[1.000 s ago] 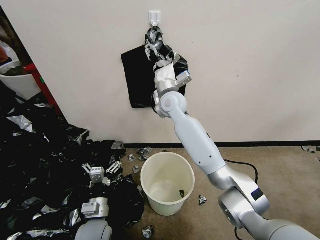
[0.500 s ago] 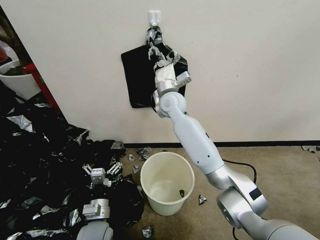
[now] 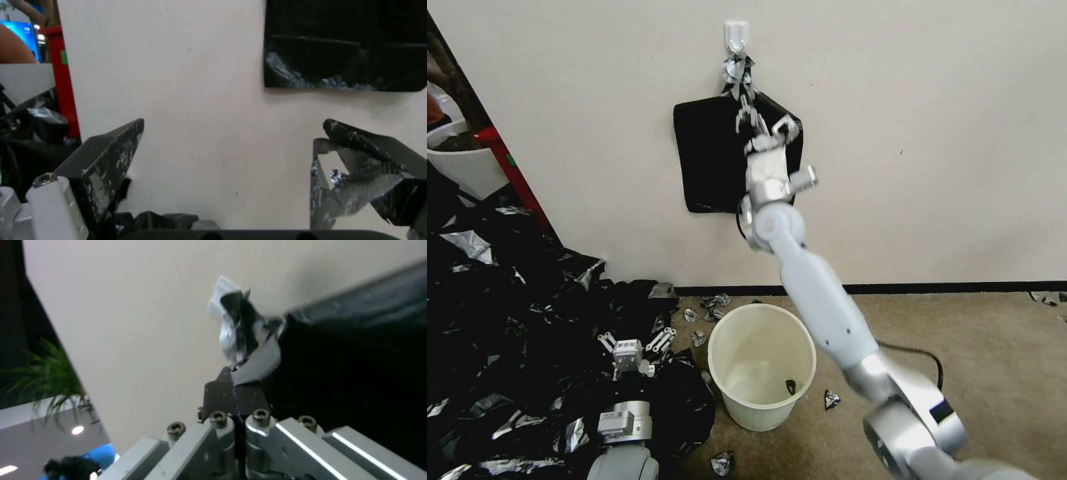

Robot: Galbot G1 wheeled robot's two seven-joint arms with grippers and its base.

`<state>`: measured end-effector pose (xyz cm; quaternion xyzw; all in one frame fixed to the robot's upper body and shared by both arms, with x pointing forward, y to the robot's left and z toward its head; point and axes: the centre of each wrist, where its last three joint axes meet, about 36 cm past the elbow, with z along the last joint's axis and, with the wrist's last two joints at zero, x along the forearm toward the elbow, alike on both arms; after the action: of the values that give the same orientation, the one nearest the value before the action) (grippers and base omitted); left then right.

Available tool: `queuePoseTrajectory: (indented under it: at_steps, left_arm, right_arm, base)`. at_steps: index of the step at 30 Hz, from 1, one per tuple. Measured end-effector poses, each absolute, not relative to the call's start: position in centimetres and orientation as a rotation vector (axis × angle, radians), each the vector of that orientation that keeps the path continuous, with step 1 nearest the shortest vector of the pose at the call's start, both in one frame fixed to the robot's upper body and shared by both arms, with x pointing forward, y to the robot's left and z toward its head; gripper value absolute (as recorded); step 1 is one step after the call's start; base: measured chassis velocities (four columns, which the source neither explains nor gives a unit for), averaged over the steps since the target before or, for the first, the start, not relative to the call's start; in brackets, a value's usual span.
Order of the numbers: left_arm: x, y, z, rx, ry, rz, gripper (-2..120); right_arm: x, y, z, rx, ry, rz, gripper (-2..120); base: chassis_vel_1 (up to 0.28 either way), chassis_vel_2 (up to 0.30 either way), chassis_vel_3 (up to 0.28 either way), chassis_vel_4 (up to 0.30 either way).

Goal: Place a trash bag onto the trash bin.

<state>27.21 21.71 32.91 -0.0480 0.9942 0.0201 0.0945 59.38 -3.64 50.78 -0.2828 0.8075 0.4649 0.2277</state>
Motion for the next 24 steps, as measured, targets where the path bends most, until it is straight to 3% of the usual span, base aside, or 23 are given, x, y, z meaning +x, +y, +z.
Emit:
queuePoseTrajectory:
  at_steps: [13,20,24]
  left_arm:
    - [27.7,22.1,32.5,-0.130,2.947,0.067,100]
    - [27.8,21.8,32.3,-0.118,2.951,0.061,100]
    - [27.7,21.9,32.2,-0.115,2.954,0.065,100]
  right_arm:
    - [51.6,-6.6,41.6,-0.973,2.184,1.209,0]
    - [52.0,-6.0,43.4,-0.788,2.346,1.258,0]
    - [54.3,-5.3,45.8,-0.717,2.401,1.283,14]
  base:
    - [0.000,0.000,0.000,0.000]
    - [0.000,0.000,0.000,0.000]
    - [0.000,0.000,0.000,0.000]
